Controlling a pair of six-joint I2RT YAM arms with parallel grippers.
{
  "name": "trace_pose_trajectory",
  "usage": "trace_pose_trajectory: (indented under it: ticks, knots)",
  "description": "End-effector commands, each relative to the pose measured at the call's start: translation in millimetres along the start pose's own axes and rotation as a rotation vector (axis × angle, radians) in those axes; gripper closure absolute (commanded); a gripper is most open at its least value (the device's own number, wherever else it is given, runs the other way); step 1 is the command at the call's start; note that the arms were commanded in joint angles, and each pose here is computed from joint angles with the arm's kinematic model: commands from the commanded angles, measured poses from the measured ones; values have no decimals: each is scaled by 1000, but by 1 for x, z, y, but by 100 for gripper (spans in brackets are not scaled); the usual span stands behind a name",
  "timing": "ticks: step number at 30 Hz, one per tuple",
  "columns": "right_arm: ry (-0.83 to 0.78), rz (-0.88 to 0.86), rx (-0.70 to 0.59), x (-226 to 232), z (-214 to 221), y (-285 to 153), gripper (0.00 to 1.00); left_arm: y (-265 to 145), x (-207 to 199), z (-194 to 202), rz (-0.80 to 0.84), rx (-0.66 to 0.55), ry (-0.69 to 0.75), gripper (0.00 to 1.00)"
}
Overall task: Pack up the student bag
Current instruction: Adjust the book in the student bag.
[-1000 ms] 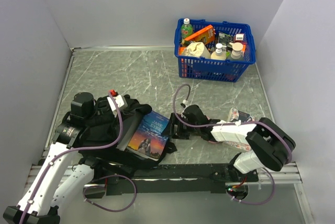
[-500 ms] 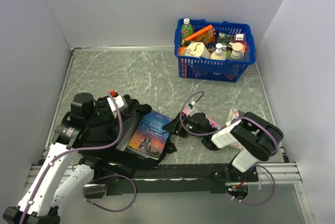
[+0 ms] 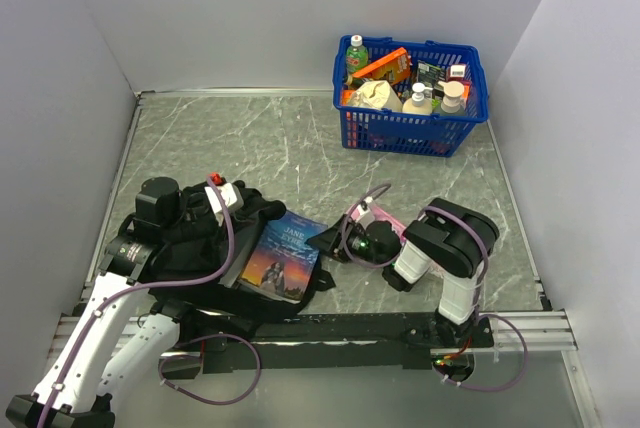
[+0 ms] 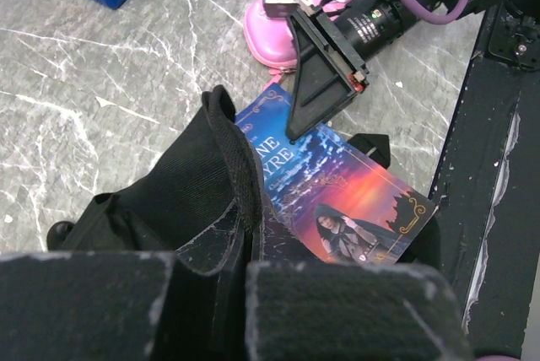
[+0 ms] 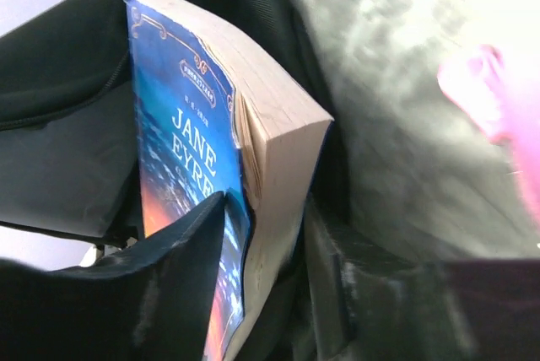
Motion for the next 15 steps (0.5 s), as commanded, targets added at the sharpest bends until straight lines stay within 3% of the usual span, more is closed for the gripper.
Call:
trace_pose_trajectory:
  ticks: [1,5,7,10,13,14,15]
  knots:
    - [-54,-285,9,45,0,5,43,-5,7,-22,-17,-64,80,99]
    - [-109,-294,8,61,-1,6,40,-5,8,-22,-20,-68,79,99]
    - [-130,-300,11,64,-1,6,44,-5,9,-23,-22,-71,76,99]
    - [-150,-340,17,76,-1,4,61,-5,10,-25,-30,-73,78,99]
    - [-198,-389,32,96,1,-4,83,-7,12,-26,-56,-58,84,99]
    - [-231,-367,33,105,0,-7,99,-7,14,-25,-65,-55,86,99]
    - [-253,-362,32,110,0,-10,100,-8,14,-25,-77,-55,86,99]
Point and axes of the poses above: each gripper's point midway between its finger pads, its own y axis out along the fingers, its own x axis along the line the jaws close on, z = x × y, the point moved 8 cm from there along -y, back along the fingers, and after that the axes turned 12 degrees about y, right-handed, at the moved point
